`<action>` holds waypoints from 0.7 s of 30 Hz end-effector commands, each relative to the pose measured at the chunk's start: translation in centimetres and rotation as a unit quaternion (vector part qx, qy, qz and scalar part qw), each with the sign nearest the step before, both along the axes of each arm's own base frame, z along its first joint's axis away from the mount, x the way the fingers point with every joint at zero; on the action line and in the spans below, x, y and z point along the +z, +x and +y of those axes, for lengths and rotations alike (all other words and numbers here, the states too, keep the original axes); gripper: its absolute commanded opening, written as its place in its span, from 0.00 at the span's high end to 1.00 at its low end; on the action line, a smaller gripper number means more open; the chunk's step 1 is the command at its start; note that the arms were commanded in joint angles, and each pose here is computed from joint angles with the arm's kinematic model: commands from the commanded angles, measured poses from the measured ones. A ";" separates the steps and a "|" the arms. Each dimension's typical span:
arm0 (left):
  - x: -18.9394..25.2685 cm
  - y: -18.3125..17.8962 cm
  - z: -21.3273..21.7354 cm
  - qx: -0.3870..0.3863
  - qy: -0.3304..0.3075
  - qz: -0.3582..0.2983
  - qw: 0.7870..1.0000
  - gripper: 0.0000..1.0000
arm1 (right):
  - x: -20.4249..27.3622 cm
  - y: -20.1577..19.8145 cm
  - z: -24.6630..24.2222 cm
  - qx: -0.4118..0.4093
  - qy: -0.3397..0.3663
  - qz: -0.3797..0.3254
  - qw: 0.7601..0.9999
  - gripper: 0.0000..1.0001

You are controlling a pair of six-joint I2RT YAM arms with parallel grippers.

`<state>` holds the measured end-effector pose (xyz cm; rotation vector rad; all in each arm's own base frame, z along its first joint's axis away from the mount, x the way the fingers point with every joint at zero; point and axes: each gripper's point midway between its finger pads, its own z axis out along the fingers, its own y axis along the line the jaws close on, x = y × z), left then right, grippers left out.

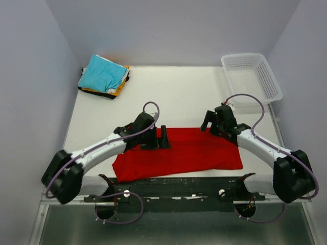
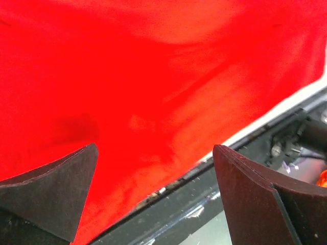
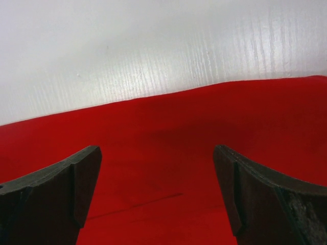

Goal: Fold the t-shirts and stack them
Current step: Rotate the tshirt 90 degrees

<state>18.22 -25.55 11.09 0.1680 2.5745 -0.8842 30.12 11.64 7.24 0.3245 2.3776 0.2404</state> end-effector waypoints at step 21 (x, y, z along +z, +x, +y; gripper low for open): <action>-1.2 30.7 -6.6 0.036 -0.054 0.125 0.990 0.01 | -4.4 -4.7 11.6 0.185 0.190 0.121 0.957 0.00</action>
